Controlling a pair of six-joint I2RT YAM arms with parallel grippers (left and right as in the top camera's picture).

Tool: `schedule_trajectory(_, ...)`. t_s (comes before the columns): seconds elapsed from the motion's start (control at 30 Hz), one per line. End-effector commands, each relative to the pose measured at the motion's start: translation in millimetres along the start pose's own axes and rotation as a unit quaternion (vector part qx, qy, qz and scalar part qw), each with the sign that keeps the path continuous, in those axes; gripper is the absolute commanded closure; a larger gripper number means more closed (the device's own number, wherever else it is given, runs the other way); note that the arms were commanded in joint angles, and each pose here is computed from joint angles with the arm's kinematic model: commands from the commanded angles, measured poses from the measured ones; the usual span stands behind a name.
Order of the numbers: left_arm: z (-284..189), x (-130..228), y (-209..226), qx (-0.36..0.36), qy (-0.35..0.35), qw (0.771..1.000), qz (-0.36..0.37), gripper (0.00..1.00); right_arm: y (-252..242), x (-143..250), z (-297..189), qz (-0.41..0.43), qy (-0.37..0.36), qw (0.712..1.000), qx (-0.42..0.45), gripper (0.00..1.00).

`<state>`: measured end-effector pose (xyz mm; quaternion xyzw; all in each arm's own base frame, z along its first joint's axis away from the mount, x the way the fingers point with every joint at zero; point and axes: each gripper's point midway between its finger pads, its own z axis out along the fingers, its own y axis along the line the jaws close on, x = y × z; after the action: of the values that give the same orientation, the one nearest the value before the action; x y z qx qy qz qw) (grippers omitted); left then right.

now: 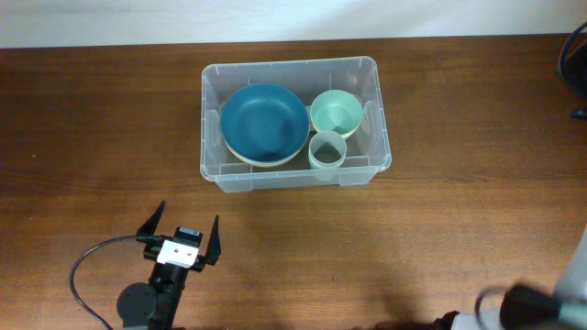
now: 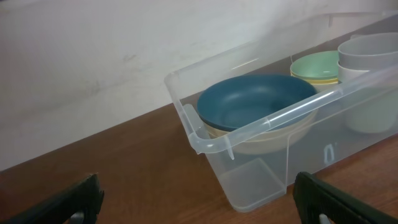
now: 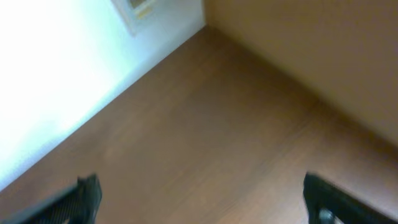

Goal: Pack container

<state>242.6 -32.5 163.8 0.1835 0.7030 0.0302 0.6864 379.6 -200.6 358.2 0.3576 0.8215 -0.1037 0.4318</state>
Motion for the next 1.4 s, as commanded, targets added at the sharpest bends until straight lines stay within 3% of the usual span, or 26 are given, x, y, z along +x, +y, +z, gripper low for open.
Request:
schedule_trajectory(0.0, 0.2, 2.5, -1.7, 0.005, 0.001, 1.0, -0.008, 0.0, 18.0, 29.4, -9.0, -0.004, -0.014, 0.999, -0.048, 0.01)
schedule_trajectory(0.3, 0.2, 2.5, -1.7, 0.005, 0.001, 1.0, -0.008, 0.0, 49.1, 78.4, -69.7, -0.011, -0.171, 0.968, -0.181, 0.01)
schedule_trajectory(0.6, 0.2, 2.5, -1.7, 0.005, 0.001, 1.0, -0.008, 0.0, 33.3, 154.3, -99.4, -0.01, -0.24, 0.937, -0.254, 0.01)
schedule_trajectory(0.8, 0.2, 2.5, -1.7, 0.005, 0.001, 1.0, -0.008, 0.0, 31.9, 185.7, -118.5, -0.061, -0.305, 0.902, -0.298, 0.01)
schedule_trajectory(1.37, 0.2, 2.5, -1.7, 0.005, 0.001, 1.0, -0.008, 0.0, 26.3, 230.4, -126.2, -0.086, -0.347, 0.864, -0.354, 0.01)
